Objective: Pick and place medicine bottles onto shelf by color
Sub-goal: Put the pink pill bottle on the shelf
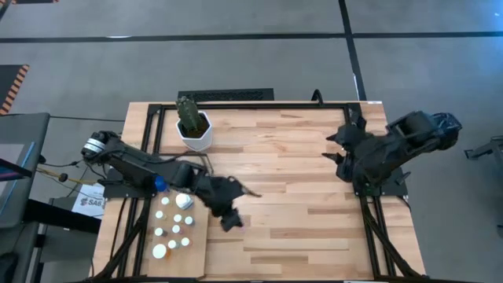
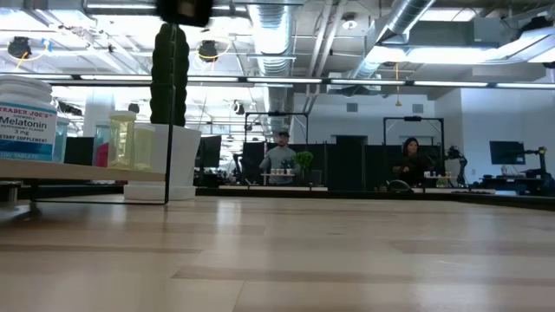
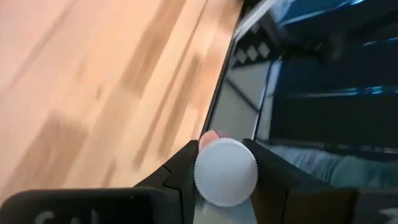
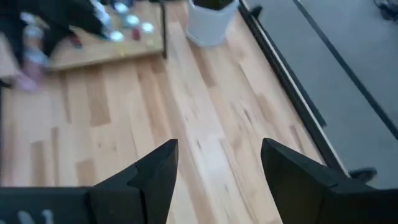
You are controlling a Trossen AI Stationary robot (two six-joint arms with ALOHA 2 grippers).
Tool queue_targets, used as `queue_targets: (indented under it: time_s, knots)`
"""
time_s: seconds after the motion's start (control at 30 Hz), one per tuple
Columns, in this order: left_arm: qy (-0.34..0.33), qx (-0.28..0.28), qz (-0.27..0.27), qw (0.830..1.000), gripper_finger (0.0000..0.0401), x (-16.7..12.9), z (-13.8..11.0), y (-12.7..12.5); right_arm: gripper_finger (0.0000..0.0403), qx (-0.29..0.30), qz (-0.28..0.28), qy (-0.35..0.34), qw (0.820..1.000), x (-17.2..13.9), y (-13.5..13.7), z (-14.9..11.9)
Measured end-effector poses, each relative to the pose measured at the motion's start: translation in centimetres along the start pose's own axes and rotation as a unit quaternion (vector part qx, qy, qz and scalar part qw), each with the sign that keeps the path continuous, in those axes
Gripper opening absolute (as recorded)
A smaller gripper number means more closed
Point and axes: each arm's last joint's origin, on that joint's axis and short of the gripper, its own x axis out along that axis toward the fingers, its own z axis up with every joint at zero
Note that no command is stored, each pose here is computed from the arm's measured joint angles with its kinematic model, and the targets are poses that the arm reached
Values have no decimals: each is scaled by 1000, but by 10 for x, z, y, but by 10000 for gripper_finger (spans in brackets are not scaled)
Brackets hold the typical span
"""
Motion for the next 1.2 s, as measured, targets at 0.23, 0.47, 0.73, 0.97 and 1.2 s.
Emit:
queue_targets:
  time_s: [0.23, 0.47, 0.73, 0.97, 1.2]
  knots:
    - [50, -36, 93, 994, 98, -31, -46, -9, 249, 34, 11, -24, 999, 44, 0, -66]
    - [59, -110, 197, 973, 98, -46, -92, -12, 249, 96, 103, -104, 985, 93, -1, -135]
    - [54, -155, 207, 964, 98, -43, -130, -25, 249, 137, 193, -209, 949, 125, 1, -177]
    - [17, -176, 216, 960, 98, -43, -143, -26, 249, 117, 196, -223, 948, 138, 2, -192]
    - [0, -180, 214, 960, 98, -43, -143, -26, 249, 130, 265, -263, 919, 155, 8, -210]
